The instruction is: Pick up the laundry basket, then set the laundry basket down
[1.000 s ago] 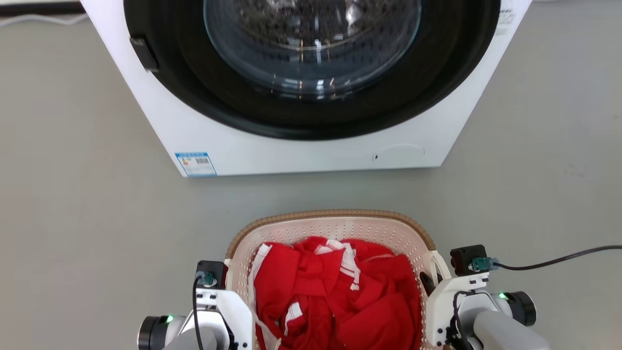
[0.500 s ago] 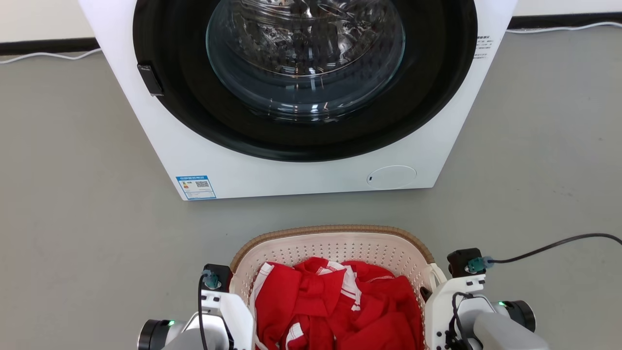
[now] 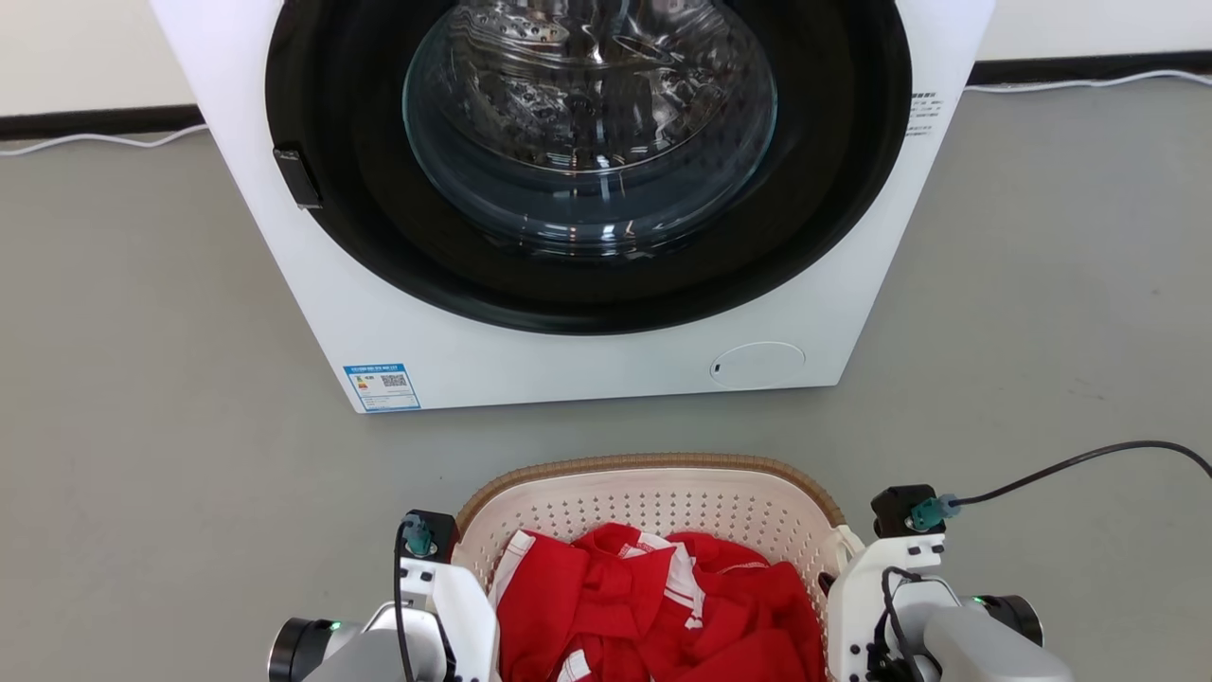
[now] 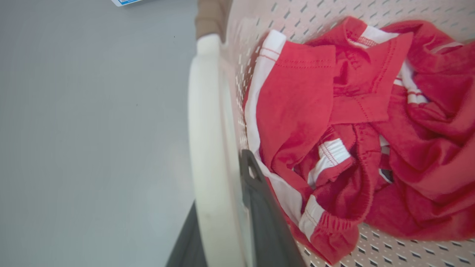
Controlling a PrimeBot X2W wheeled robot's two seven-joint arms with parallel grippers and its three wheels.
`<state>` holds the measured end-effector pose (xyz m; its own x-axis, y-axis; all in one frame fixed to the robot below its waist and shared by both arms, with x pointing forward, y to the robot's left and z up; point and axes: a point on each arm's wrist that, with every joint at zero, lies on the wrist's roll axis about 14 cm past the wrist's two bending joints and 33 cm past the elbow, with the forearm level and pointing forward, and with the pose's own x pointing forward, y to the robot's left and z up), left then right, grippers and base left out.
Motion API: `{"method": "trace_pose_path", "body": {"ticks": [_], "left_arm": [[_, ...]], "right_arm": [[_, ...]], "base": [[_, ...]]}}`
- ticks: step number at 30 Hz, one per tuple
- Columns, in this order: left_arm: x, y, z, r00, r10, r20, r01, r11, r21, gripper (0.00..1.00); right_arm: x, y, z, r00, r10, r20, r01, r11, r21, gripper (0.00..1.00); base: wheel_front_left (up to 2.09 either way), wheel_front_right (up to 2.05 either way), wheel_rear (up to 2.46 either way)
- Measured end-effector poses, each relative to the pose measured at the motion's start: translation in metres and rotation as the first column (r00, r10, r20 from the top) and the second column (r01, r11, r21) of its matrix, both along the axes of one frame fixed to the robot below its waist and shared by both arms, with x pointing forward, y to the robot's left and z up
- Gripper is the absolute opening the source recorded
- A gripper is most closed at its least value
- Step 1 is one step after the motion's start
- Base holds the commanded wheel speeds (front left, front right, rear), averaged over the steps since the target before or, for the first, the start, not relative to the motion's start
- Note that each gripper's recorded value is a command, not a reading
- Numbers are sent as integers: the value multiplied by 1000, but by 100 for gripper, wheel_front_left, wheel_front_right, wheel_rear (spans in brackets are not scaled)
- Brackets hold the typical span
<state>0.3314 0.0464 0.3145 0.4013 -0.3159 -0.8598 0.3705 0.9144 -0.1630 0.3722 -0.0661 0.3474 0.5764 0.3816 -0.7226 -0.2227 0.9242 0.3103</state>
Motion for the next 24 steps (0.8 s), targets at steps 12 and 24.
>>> {"method": "trace_pose_path", "body": {"ticks": [12, 24], "left_arm": [[-1, 1, 8, 1000, -7, 8, 7, 1000, 11, 0], [-9, 1, 6, 1000, -8, -4, 8, 1000, 16, 0]], "right_arm": [[-4, 1, 8, 1000, -3, 4, 3, 1000, 10, 0], [-8, 2, 10, 1000, -5, -6, 5, 1000, 19, 0]], "base": [[0, 0, 0], [0, 0, 0]]}}
